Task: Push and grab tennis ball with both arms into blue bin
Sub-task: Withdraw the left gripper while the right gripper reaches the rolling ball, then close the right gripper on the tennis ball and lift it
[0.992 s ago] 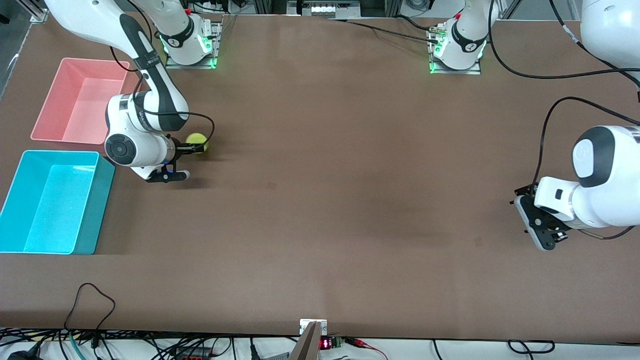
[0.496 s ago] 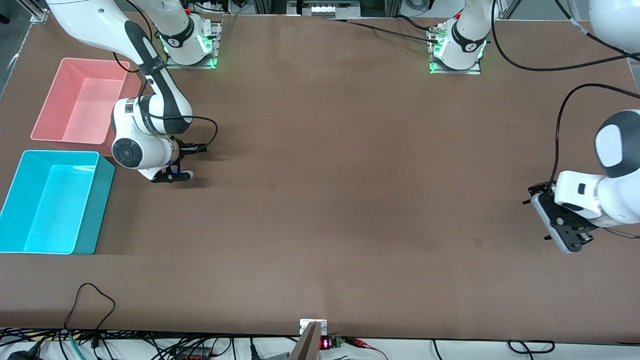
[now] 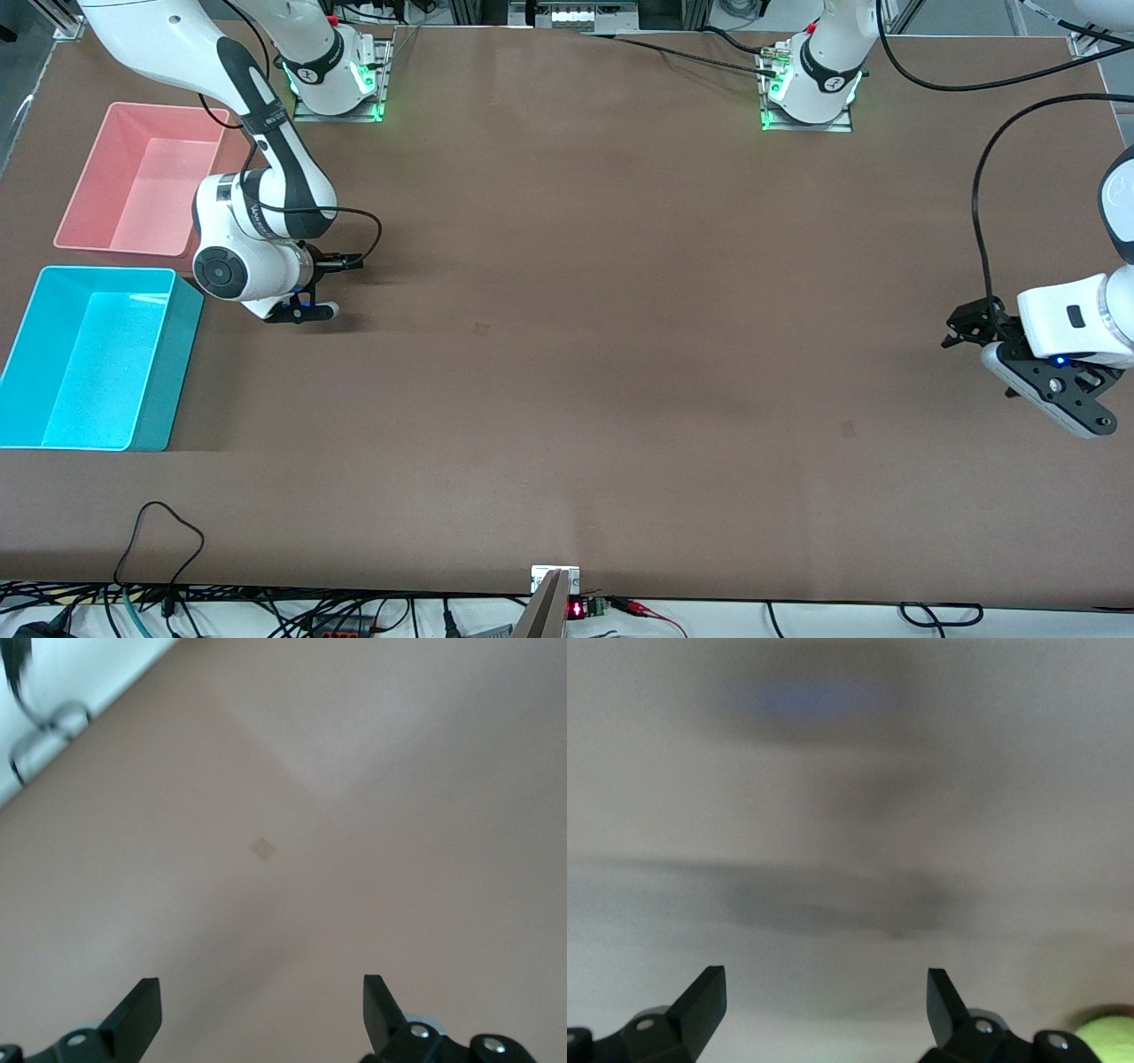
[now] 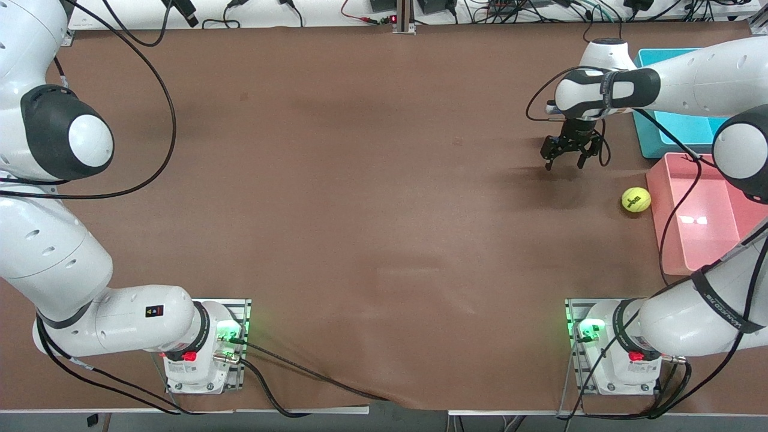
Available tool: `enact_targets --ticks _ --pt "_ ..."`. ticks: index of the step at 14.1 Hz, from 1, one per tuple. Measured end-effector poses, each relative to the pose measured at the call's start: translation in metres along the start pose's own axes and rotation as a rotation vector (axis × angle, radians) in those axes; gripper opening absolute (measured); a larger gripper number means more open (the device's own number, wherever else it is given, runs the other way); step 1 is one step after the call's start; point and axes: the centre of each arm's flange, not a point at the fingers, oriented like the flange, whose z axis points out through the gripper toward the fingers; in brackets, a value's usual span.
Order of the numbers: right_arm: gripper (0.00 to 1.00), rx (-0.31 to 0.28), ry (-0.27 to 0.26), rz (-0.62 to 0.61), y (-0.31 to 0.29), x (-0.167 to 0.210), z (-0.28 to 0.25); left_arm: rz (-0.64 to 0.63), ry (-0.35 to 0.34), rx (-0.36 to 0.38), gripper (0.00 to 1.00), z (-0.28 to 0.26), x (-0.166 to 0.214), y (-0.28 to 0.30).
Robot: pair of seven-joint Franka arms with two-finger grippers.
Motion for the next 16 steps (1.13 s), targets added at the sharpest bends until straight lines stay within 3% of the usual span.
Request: enact_targets --ticks 6,11,16 --pt "1.00 0.000 -0.032 -0.011 -0.001 -0.011 -0.015 -0.387 0.006 0.006 1.00 -0.025 -0.005 0.014" --pt "1.00 0.002 -0.020 -0.064 0.000 -0.015 -0.027 -0.606 0.048 0.021 1.00 -0.058 -0.023 0.011" --pt "1.00 0.008 0.011 -0.195 0.043 -0.033 -0.049 -0.670 0.034 0.028 1.00 -0.071 -0.049 0.024"
